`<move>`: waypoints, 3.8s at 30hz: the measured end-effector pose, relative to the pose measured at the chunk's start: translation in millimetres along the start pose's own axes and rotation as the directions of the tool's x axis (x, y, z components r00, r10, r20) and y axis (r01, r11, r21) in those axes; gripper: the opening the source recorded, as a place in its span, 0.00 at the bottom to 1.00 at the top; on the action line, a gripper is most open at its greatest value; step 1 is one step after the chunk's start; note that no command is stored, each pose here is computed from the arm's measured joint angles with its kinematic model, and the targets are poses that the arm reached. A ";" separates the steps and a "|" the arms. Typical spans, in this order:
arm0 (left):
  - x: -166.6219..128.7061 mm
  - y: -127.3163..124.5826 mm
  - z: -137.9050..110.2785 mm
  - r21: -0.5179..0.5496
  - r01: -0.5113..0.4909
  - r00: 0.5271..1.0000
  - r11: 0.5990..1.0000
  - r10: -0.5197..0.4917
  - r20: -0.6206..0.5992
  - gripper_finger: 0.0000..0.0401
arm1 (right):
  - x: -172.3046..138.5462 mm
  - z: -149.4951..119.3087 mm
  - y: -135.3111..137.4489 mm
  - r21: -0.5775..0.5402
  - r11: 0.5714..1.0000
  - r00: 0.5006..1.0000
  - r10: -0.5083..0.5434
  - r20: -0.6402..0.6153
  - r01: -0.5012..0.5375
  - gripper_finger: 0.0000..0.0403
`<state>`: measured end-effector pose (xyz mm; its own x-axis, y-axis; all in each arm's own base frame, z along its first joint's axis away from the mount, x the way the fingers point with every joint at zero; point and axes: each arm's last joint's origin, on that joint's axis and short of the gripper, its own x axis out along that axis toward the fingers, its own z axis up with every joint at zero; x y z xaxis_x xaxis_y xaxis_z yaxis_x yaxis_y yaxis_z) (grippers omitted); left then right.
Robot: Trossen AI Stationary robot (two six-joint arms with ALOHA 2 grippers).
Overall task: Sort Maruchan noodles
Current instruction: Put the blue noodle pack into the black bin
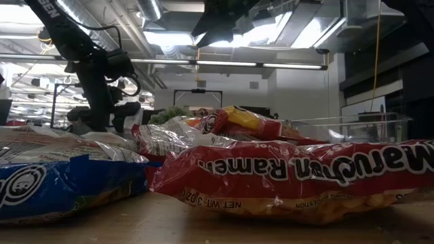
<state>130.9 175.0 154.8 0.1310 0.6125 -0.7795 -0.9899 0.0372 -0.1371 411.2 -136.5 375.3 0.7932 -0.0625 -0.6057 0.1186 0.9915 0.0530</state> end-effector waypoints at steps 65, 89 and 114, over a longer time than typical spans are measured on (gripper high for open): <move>-58.7 -12.7 19.5 -0.067 0.486 0.870 0.871 -0.476 0.126 0.13 | -0.9 -10.9 3.9 -0.040 0.995 0.990 0.091 -0.106 -0.096 0.60; -155.1 -1.0 7.9 0.112 0.779 0.562 0.617 -0.766 0.312 0.14 | 30.2 -211.6 88.2 0.386 0.898 0.719 0.125 -0.683 0.211 0.60; -152.4 -0.2 4.9 0.104 0.764 0.592 0.637 -0.755 0.281 0.16 | 23.8 -198.0 87.8 0.332 0.907 0.723 0.046 -0.689 0.258 0.62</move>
<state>110.8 85.5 276.6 0.8096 0.5566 -0.1861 -0.5365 0.5734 -0.6192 322.3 -28.4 208.3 0.1679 0.0790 -0.9826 0.5107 0.8456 0.1552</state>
